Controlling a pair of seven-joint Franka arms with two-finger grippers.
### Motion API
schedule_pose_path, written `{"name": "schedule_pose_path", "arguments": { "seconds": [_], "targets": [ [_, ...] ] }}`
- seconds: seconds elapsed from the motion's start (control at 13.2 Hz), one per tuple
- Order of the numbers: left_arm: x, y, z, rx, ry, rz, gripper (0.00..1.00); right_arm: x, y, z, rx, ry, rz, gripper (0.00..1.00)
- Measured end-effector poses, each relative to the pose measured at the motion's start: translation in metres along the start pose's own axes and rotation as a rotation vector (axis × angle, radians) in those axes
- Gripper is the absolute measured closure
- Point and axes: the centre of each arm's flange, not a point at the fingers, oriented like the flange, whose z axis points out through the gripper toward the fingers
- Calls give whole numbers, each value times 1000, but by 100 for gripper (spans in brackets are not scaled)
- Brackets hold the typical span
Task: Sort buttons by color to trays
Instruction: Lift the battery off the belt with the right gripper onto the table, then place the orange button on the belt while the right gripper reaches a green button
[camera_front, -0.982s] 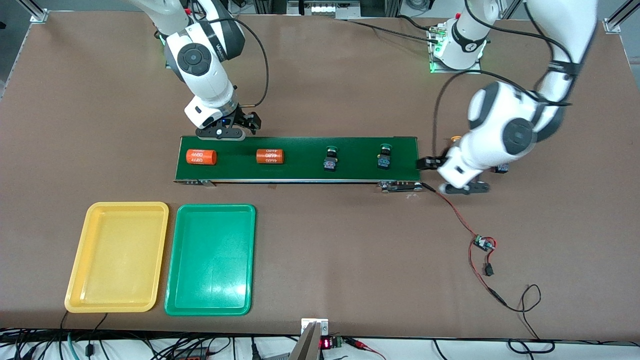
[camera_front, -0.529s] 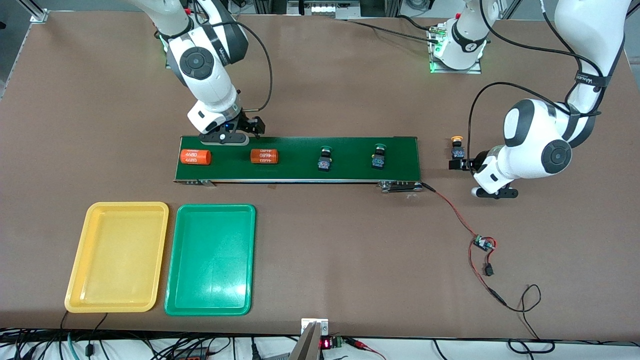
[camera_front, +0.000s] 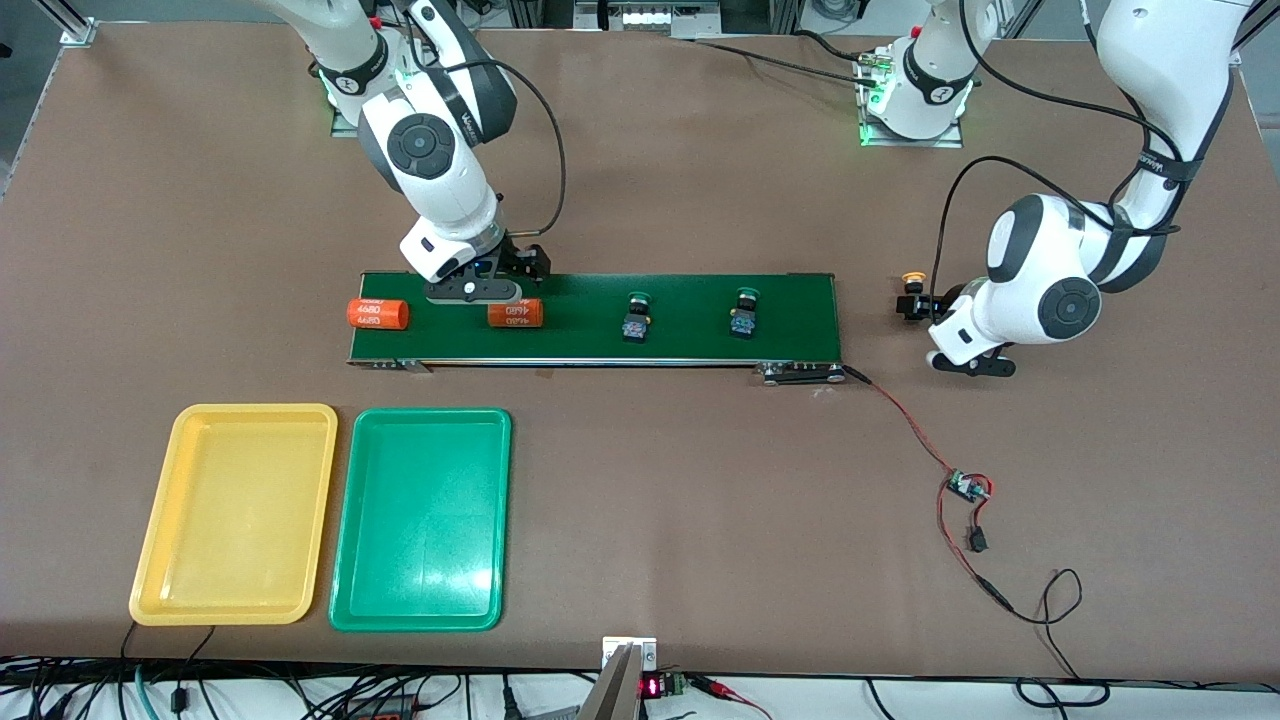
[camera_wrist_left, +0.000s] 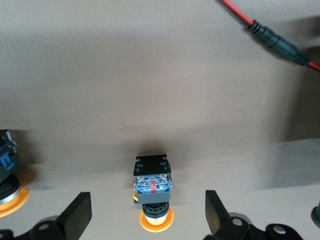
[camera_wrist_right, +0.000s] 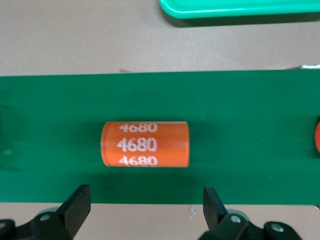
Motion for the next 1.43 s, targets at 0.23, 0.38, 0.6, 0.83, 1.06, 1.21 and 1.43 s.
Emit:
{"name": "schedule_pose_path", "arguments": {
  "seconds": [0.23,0.38,0.6,0.83,1.06,1.21,1.43],
  "targets": [
    [-6,2,24,-8,8,4,0,1,-13,1,6,3,48,0],
    [-7,2,30,-12,-2,5,0,1,-13,5,3,-3,59,0],
    [-10,2,37,-14,-16,6,0,3,-14,7,2,-6,61,0],
    [-12,2,42,-16,-29,5,0,5,-14,6,4,-4,70,0],
    [-13,-3,50,-25,-43,-3,10,7,-12,4,3,-2,74,0],
    [-12,-3,52,-29,-40,-4,35,10,-11,-1,-9,-16,78,0],
    [-12,-3,51,-28,-36,-4,58,13,-10,-7,-20,-29,82,0]
  ]
}}
